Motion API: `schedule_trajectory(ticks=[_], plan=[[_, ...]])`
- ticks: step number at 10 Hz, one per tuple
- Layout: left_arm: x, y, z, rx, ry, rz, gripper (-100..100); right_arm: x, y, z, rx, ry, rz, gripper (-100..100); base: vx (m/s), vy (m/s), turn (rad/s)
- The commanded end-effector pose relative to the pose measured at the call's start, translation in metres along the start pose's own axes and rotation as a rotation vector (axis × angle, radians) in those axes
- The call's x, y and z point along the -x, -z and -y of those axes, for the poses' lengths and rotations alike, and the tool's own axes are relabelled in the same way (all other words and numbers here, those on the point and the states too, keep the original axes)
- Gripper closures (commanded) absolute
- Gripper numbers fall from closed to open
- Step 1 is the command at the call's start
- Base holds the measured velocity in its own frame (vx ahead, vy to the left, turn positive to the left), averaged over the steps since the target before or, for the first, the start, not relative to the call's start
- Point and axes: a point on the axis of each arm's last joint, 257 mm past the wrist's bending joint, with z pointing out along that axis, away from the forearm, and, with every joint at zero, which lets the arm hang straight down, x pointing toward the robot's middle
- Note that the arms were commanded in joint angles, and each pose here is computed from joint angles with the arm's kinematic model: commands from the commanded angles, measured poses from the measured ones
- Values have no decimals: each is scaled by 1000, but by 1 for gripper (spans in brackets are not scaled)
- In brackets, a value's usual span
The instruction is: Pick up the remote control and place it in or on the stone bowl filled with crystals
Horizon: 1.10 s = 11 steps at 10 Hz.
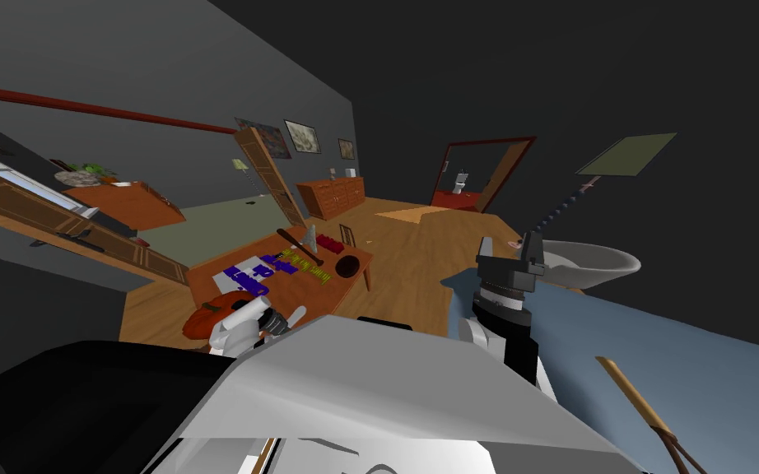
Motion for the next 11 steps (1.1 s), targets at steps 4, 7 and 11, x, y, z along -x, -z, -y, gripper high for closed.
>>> schedule_trajectory(ticks=[4, 7, 11], plan=[[-4, -12, -14, 32, 2, 0, -100, 0, 0, 0, 0, 0, 0, 0, 14, 51, -9], [-8, -19, -18, 33, -5, 0, -100, 0, 0, 0, 0, 0, 0, 0, 8, 33, 28], [-9, -21, -20, 36, -4, -1, 100, 0, 0, 0, 0, 0, 0, 0, 0, 0, 0]])
